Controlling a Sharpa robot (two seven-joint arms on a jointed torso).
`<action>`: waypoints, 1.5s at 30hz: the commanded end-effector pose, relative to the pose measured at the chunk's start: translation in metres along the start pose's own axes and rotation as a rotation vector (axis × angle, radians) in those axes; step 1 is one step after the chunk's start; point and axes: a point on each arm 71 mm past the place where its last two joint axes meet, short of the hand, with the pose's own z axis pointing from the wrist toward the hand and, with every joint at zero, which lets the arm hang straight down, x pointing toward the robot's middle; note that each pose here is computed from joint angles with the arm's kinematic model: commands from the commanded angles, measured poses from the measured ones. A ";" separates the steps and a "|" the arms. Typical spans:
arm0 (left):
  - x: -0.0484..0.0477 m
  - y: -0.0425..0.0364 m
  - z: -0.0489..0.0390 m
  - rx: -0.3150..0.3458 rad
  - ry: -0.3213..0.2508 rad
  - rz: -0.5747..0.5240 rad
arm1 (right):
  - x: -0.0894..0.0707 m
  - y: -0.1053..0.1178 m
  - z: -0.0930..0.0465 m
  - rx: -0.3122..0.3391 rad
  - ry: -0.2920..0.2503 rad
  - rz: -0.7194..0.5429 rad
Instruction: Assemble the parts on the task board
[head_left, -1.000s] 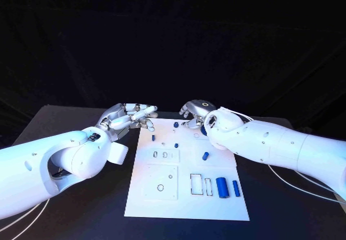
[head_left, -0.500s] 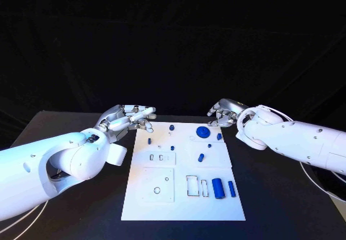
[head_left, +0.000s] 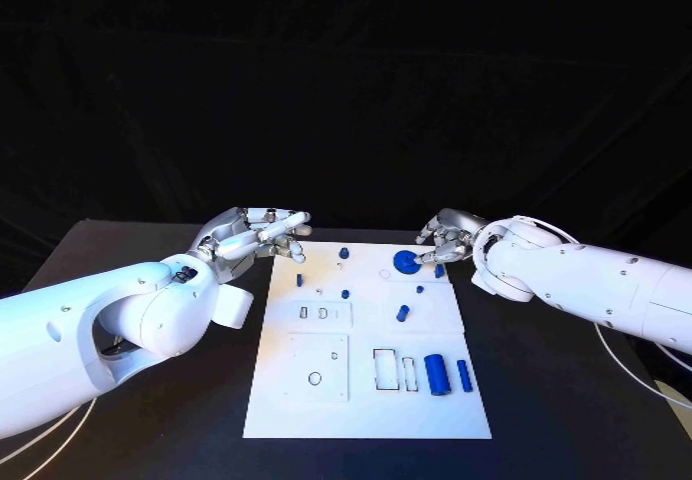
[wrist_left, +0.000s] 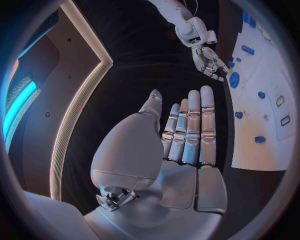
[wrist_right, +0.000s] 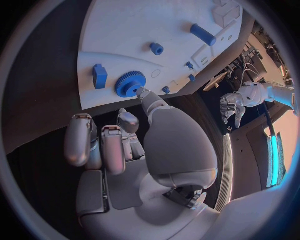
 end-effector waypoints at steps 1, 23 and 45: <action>0.0021 -0.0012 0.0006 0.006 0.019 -0.010 | 0.006 0.000 0.001 0.007 0.037 -0.011; 0.0013 -0.0009 0.0008 0.004 0.018 -0.009 | 0.014 0.013 0.009 -0.024 0.029 -0.070; 0.0003 -0.0007 0.0008 0.002 0.015 -0.008 | 0.023 0.011 0.011 -0.015 0.059 -0.084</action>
